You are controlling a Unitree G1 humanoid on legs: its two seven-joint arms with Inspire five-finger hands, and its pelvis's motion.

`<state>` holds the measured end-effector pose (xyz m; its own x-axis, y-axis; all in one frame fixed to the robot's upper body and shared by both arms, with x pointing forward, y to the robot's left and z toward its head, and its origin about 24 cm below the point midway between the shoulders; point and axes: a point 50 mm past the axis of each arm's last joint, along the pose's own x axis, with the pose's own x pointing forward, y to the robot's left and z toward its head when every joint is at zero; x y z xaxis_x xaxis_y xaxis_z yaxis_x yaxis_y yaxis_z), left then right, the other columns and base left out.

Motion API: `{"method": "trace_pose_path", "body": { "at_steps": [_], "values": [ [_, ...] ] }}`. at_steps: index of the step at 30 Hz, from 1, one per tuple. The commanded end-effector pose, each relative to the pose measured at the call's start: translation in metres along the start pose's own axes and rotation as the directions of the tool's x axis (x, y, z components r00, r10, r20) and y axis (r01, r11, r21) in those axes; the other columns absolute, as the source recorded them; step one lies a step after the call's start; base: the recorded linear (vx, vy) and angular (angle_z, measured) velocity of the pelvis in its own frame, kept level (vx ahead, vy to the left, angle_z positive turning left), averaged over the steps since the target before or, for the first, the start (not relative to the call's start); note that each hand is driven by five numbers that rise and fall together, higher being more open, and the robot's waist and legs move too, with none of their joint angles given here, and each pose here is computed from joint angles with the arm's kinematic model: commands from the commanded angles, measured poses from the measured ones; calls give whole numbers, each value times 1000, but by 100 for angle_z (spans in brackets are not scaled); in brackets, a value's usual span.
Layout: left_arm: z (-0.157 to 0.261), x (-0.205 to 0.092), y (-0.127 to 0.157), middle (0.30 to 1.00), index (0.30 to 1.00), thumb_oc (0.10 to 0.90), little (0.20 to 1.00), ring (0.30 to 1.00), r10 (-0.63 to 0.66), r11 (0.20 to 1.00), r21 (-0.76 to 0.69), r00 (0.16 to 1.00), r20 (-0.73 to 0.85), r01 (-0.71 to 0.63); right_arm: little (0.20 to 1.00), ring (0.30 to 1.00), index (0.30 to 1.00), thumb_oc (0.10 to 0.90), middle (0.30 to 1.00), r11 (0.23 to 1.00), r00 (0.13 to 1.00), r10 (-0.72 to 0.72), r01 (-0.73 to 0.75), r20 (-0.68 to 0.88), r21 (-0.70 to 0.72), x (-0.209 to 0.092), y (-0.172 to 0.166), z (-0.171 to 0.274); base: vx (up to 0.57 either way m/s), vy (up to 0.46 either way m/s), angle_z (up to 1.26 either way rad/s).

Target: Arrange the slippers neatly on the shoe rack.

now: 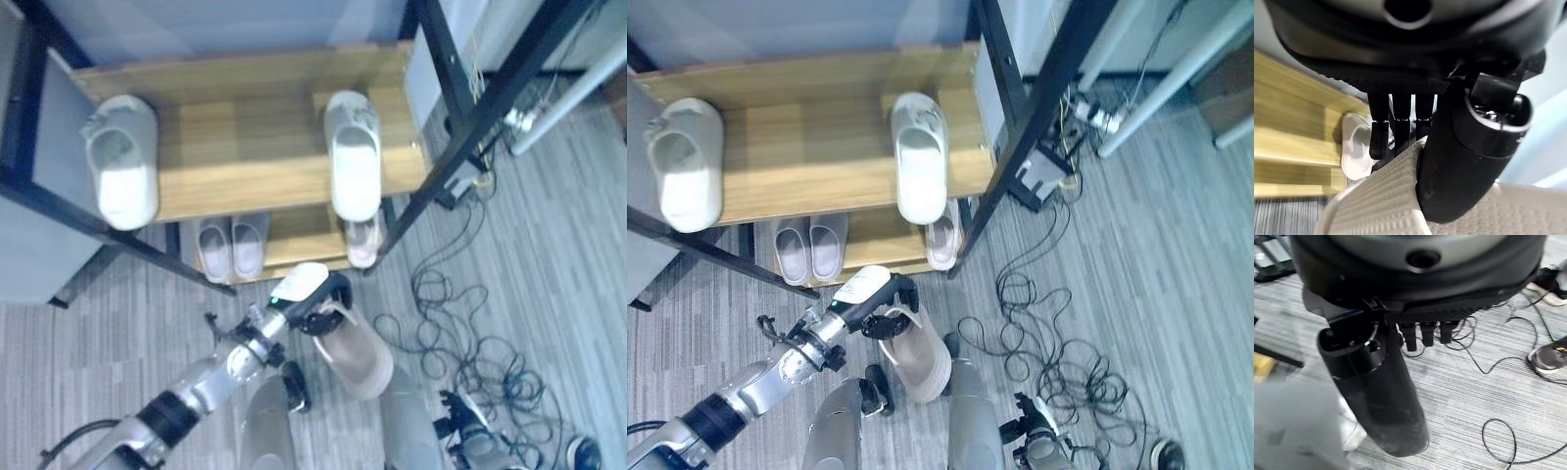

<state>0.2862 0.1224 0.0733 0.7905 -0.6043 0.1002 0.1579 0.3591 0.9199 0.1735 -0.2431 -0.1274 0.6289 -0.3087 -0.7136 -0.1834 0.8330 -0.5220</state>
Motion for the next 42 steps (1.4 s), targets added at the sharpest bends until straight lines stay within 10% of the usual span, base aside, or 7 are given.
{"method": "trace_pose_path", "body": {
  "at_steps": [1, 14, 25, 26, 28, 31, 42],
  "values": [
    [38, 24, 32, 300, 300, 400, 300, 300, 257, 954, 90, 936, 241, -285, 900, 900, 900, 800, 900, 985, 984, -173, 174, 51, -15, 4, -40, 4, -108, 25, -32],
    [16, 49, 105, 300, 300, 400, 300, 300, 464, 664, 497, 830, 311, -558, 900, 900, 900, 800, 900, 900, 884, -434, 416, 173, 134, 6, -114, 44, -7, 8, -2],
    [39, 23, 238, 300, 300, 400, 300, 300, 669, 220, 570, 547, 502, -792, 900, 900, 900, 800, 900, 806, 828, -512, 370, 230, 461, 1, -139, 79, 28, 3, 1],
    [56, 21, 256, 300, 300, 400, 300, 300, 633, 171, 571, 534, 561, -803, 900, 900, 900, 800, 900, 761, 560, -632, 321, 536, 564, -47, -205, 198, 66, 16, -7],
    [55, 1, 278, 300, 300, 400, 300, 300, 667, 66, 582, 470, 578, -810, 900, 900, 900, 800, 900, 799, 380, -598, 224, 705, 557, -89, -199, 218, 46, 13, -8],
    [40, -16, 321, 300, 300, 400, 300, 300, 669, 10, 790, 591, 451, -613, 900, 900, 900, 800, 900, 855, 202, -516, 185, 832, 485, -166, -189, 167, 58, 92, -17],
    [34, 24, 353, 300, 300, 400, 300, 300, 578, 10, 952, 778, 245, -307, 900, 900, 900, 800, 900, 856, 104, -514, 133, 852, 500, -208, -205, 164, 25, 15, -10]
  ]
}}
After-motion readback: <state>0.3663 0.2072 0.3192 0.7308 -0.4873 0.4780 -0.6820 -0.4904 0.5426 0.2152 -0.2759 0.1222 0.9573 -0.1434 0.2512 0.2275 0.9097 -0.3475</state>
